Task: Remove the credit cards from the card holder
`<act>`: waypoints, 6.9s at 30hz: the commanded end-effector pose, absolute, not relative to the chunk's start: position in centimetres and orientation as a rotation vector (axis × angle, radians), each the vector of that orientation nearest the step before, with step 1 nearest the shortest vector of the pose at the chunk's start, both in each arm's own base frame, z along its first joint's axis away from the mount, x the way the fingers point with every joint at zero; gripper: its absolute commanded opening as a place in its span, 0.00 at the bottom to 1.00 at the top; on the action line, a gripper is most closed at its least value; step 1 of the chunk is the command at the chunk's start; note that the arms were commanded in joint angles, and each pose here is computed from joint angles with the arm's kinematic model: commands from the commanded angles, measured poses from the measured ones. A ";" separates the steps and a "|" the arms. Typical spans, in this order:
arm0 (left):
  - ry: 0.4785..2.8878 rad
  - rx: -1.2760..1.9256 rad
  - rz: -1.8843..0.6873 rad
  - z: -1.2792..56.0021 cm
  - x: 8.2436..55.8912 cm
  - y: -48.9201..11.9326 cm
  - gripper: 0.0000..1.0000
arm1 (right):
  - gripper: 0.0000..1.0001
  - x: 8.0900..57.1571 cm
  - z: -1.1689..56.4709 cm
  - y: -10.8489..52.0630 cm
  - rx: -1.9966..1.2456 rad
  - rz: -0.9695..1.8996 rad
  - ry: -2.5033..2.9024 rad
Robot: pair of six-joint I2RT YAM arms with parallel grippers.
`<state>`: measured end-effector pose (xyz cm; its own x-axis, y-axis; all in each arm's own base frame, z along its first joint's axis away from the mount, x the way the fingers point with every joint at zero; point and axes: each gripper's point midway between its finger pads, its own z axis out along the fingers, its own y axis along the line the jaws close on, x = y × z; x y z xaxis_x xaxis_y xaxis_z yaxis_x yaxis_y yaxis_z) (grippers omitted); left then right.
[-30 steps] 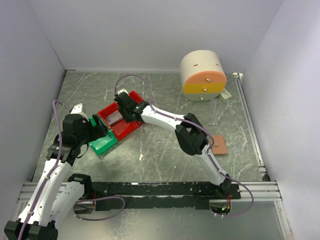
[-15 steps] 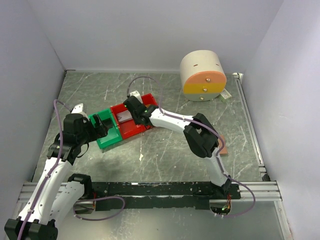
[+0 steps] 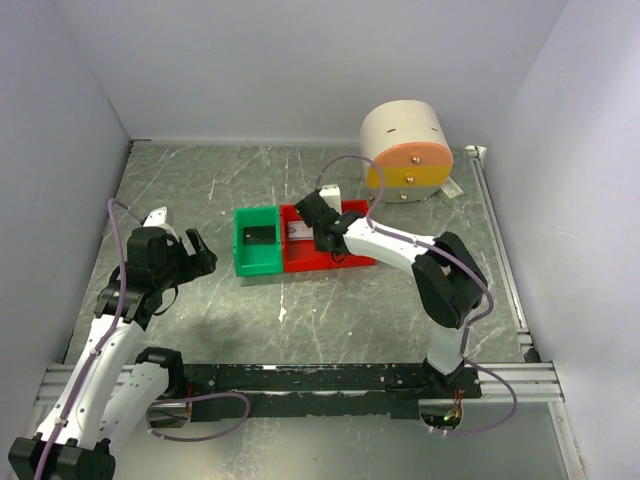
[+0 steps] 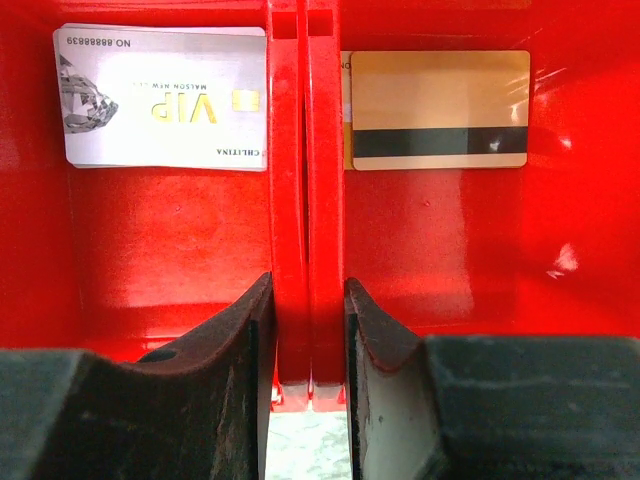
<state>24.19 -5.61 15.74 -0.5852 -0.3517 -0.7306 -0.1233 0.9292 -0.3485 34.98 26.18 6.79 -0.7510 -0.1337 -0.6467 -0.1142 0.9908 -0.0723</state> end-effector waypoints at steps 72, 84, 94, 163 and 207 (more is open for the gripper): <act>2.168 -0.318 -0.346 17.2 24.1 -6.4 0.95 | 0.88 26.0 2.8 -4.8 1.043 -0.033 2.443; 2.171 -0.303 -0.363 17.2 24.1 -6.7 0.95 | 0.65 22.7 1.9 1.2 0.988 0.365 2.484; 2.187 -0.285 -0.365 16.8 24.3 -6.9 0.95 | 0.60 18.9 0.9 8.2 0.762 0.503 2.622; 2.277 -0.269 -0.377 15.2 24.1 -8.0 0.95 | 0.09 19.3 7.4 18.3 0.091 1.115 2.465; 2.195 0.009 -0.591 17.4 24.3 -11.8 0.95 | 0.61 18.7 2.8 22.9 -0.122 0.857 2.597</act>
